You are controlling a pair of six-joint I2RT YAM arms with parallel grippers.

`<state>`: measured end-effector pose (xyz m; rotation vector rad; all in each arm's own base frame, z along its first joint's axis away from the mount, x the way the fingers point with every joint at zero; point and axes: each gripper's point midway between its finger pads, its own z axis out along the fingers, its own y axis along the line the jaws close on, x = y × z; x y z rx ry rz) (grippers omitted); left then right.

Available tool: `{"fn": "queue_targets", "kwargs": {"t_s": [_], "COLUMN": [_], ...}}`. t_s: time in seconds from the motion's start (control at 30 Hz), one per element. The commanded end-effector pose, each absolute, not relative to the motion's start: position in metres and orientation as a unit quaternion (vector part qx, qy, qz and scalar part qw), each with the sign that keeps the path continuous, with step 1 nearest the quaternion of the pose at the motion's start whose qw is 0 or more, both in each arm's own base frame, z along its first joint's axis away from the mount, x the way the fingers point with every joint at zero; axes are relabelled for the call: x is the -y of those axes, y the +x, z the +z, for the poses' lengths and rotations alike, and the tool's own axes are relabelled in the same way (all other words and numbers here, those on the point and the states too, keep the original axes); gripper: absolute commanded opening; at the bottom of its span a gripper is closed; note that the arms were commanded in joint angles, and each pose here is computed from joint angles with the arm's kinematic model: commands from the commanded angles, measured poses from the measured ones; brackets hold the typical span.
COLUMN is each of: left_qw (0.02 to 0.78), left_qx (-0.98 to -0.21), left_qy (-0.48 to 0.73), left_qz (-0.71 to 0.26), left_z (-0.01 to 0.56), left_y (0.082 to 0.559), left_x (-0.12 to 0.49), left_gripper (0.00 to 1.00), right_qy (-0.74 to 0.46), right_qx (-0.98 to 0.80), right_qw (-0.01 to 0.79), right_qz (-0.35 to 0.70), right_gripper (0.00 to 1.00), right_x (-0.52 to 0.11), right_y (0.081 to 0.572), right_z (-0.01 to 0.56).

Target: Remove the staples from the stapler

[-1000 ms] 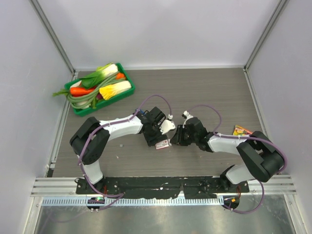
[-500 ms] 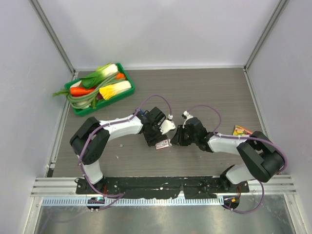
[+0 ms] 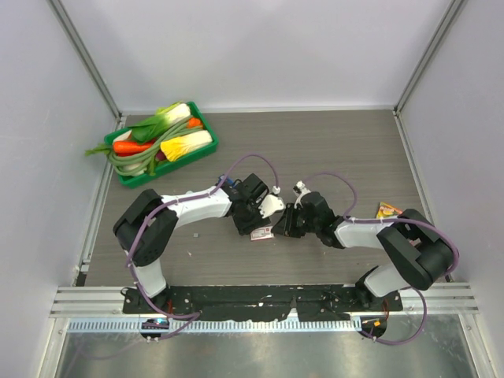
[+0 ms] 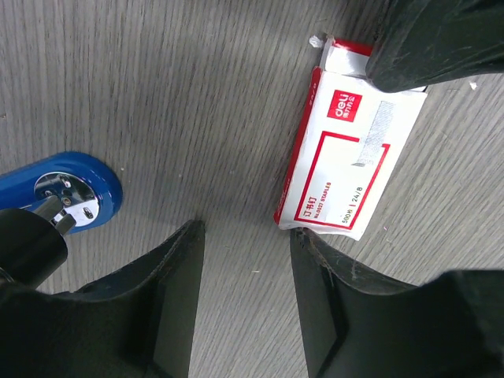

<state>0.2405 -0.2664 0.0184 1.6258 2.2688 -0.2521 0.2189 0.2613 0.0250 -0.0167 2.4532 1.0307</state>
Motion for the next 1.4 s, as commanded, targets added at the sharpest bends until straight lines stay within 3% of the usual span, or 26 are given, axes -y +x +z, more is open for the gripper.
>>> {"fn": "queue_targets", "kwargs": {"t_s": [0.0, 0.47, 0.8, 0.97, 1.1, 1.2, 1.23, 1.33, 1.37], "left_qw": [0.173, 0.18, 0.172, 0.164, 0.175, 0.193, 0.197, 0.228, 0.236], "left_qx": [-0.794, -0.794, -0.794, -0.801, -0.805, -0.816, -0.818, -0.826, -0.829], "left_qy": [0.576, 0.572, 0.576, 0.571, 0.561, 0.539, 0.533, 0.504, 0.493], "left_qz": [-0.088, -0.096, -0.086, -0.078, -0.079, -0.086, -0.09, -0.109, -0.114], "left_z": [0.01, 0.014, 0.027, 0.027, 0.051, 0.085, 0.101, 0.149, 0.16], "left_y": [0.245, 0.248, 0.251, 0.254, 0.258, 0.269, 0.267, 0.271, 0.272], "left_x": [0.271, 0.281, 0.278, 0.269, 0.266, 0.259, 0.254, 0.245, 0.243], "left_gripper": [0.51, 0.51, 0.52, 0.53, 0.55, 0.59, 0.66, 0.77, 0.8], "right_qy": [-0.013, -0.023, -0.025, -0.013, 0.0, 0.002, -0.001, 0.004, 0.01], "right_qx": [-0.883, -0.874, -0.887, -0.895, -0.901, -0.907, -0.909, -0.913, -0.914], "right_qw": [0.249, 0.254, 0.288, 0.296, 0.306, 0.31, 0.312, 0.327, 0.331], "right_qz": [0.398, 0.414, 0.36, 0.335, 0.309, 0.284, 0.277, 0.243, 0.233], "right_gripper": [0.19, 0.16, 0.43, 0.51, 0.51, 0.5, 0.5, 0.59, 0.65], "right_x": [-0.271, -0.284, -0.253, -0.235, -0.222, -0.213, -0.212, -0.204, -0.202], "right_y": [0.221, 0.226, 0.237, 0.242, 0.247, 0.251, 0.254, 0.266, 0.27], "right_z": [0.035, 0.044, 0.065, 0.067, 0.069, 0.07, 0.075, 0.085, 0.088]}}
